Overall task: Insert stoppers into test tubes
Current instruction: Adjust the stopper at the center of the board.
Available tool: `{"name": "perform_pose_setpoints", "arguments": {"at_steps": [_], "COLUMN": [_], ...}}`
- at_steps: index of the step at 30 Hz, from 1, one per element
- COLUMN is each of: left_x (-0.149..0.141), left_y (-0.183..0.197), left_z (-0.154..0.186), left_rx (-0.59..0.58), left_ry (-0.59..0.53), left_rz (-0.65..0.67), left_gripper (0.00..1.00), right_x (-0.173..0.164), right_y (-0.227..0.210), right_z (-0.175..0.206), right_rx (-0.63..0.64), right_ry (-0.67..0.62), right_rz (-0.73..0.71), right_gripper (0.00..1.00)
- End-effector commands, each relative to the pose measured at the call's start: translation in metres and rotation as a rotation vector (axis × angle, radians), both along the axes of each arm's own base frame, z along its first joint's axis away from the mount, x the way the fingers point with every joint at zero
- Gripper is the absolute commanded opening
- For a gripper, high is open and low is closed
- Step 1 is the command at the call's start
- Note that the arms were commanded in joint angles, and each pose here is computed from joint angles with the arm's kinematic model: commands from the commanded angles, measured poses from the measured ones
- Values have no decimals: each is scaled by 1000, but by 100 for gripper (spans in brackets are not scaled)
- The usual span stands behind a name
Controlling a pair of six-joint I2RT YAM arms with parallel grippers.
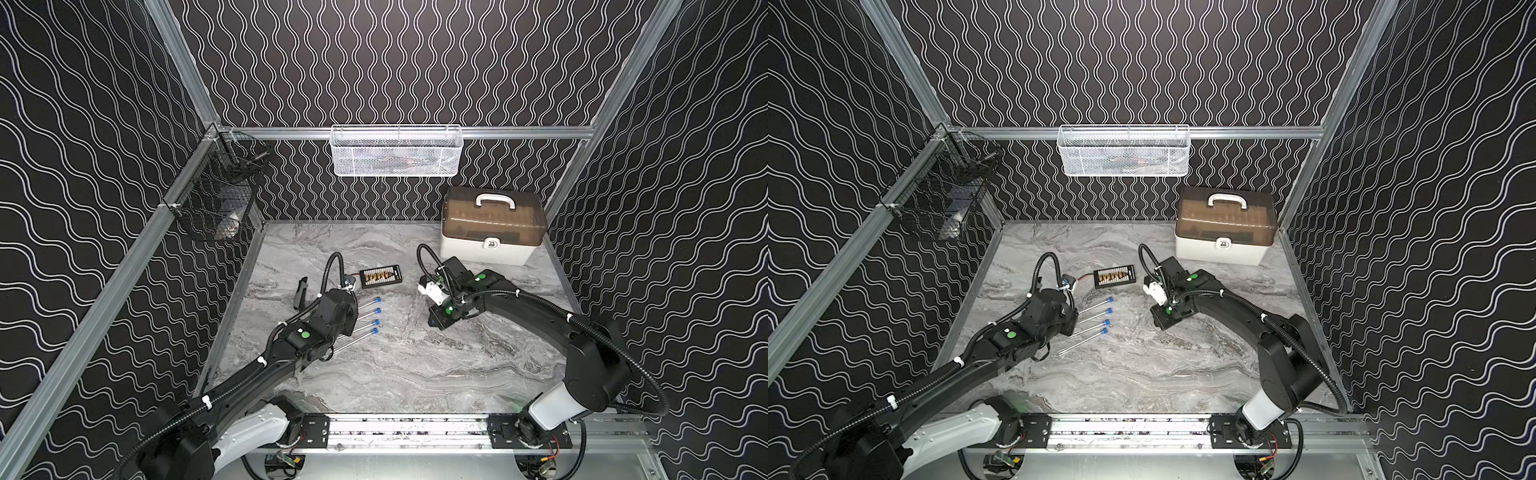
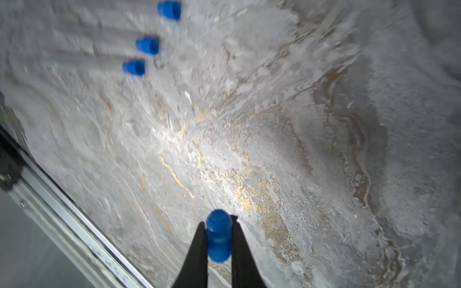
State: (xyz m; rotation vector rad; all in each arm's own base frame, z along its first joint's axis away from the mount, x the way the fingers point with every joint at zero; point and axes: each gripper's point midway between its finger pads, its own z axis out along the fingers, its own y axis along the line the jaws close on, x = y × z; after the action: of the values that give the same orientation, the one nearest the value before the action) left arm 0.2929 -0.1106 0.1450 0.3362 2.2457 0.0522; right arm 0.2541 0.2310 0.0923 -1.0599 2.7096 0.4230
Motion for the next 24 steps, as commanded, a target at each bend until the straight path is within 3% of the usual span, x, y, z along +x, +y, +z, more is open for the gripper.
{"name": "perform_pose_setpoints", "arguments": {"at_steps": [1,10,16,24], "left_x": [-2,-11,-13,-11], "left_y": [-13,-17,-15,-15], "left_z": [-4,-8,-6,-8], "left_rx": [-47,13,42,39], "left_ry": [15,39,34,35], "left_rz": [-67,-165,-184,-176], "left_gripper": [4,3,3,2], "right_x": [-9,-3,-5,-6], "right_y": [4,18,21,21], "right_z": [-14,-47,-71,-75], "right_rx": [-18,-48,-95,-92], "right_ry": [-36,-97,-68,-73], "right_rz": [300,548,577,587], "right_gripper": [16,14,17,29]}}
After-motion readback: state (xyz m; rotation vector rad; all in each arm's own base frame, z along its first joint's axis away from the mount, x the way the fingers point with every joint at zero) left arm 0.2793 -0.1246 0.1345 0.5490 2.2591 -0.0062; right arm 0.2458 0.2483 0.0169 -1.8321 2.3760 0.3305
